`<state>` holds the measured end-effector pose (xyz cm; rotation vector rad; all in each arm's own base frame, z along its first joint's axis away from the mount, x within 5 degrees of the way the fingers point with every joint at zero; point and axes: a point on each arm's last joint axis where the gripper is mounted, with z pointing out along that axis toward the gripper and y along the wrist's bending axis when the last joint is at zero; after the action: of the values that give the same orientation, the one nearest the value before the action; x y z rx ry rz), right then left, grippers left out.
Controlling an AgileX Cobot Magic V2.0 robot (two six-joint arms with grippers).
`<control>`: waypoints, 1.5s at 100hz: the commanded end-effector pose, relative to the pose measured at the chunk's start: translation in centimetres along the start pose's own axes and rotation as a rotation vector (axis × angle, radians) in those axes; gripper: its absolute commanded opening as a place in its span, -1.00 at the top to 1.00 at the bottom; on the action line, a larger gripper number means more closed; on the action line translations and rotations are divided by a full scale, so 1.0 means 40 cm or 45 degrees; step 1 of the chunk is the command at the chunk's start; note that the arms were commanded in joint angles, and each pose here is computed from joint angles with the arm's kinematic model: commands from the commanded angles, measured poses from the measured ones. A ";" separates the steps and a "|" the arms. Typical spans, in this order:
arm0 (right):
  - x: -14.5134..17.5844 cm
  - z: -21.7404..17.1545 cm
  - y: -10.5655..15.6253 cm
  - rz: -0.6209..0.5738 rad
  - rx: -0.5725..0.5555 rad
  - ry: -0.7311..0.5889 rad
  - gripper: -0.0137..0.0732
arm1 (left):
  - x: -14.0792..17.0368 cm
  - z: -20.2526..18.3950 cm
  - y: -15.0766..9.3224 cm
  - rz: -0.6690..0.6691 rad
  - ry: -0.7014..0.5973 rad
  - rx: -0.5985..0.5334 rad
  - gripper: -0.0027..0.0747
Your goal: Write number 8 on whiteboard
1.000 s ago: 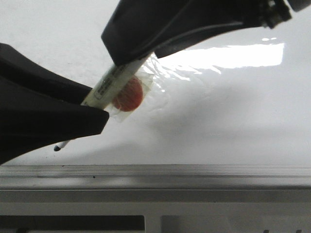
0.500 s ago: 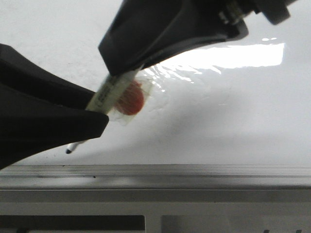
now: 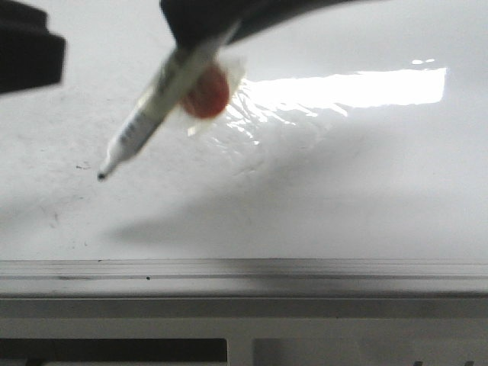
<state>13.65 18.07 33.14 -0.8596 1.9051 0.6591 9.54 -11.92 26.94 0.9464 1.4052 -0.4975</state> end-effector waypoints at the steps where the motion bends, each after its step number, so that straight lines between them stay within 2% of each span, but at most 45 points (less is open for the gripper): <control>1: -0.087 -0.058 -0.011 0.006 0.029 -0.179 0.82 | -0.055 -0.041 0.017 -0.104 -0.168 -0.063 0.30; 21: -0.167 -0.096 -0.054 0.053 0.127 -0.238 0.82 | -0.051 -0.074 0.019 -0.108 -0.121 -0.080 0.30; 30: -0.181 -0.088 -0.074 0.080 0.160 -0.181 0.82 | -0.053 -0.073 0.019 -0.111 -0.130 -0.080 0.30; 48: -0.180 -0.041 -0.095 0.098 0.186 -0.123 0.82 | -0.056 -0.073 0.019 -0.118 -0.146 -0.082 0.31; 66: -0.148 0.022 -0.111 0.106 0.197 0.036 0.82 | -0.056 -0.074 0.020 -0.147 -0.150 -0.085 0.30; 77: -0.145 0.011 -0.111 0.093 0.207 0.060 0.82 | -0.056 -0.074 0.020 -0.147 -0.150 -0.085 0.30; 91: -0.126 -0.017 -0.113 0.080 0.252 0.178 0.82 | -0.056 -0.074 0.020 -0.147 -0.150 -0.085 0.31; 101: -0.115 -0.013 -0.105 0.097 0.228 0.231 0.82 | -0.056 -0.074 0.020 -0.147 -0.150 -0.085 0.30; 110: -0.117 0.020 -0.080 0.079 0.171 0.198 0.82 | -0.056 -0.074 0.020 -0.147 -0.150 -0.085 0.30; 121: -0.142 0.047 -0.061 0.048 0.135 0.067 0.82 | -0.056 -0.074 0.020 -0.147 -0.150 -0.085 0.30; 141: -0.154 -0.003 -0.105 0.018 0.342 0.087 0.82 | -0.056 -0.074 0.020 -0.147 -0.150 -0.085 0.30; 150: -0.171 -0.011 -0.103 0.000 0.337 -0.003 0.82 | -0.056 -0.074 0.020 -0.147 -0.150 -0.085 0.30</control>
<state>18.47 18.02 36.48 -0.7085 2.1158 0.4489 8.06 -9.53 27.81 0.8400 1.4539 -0.5294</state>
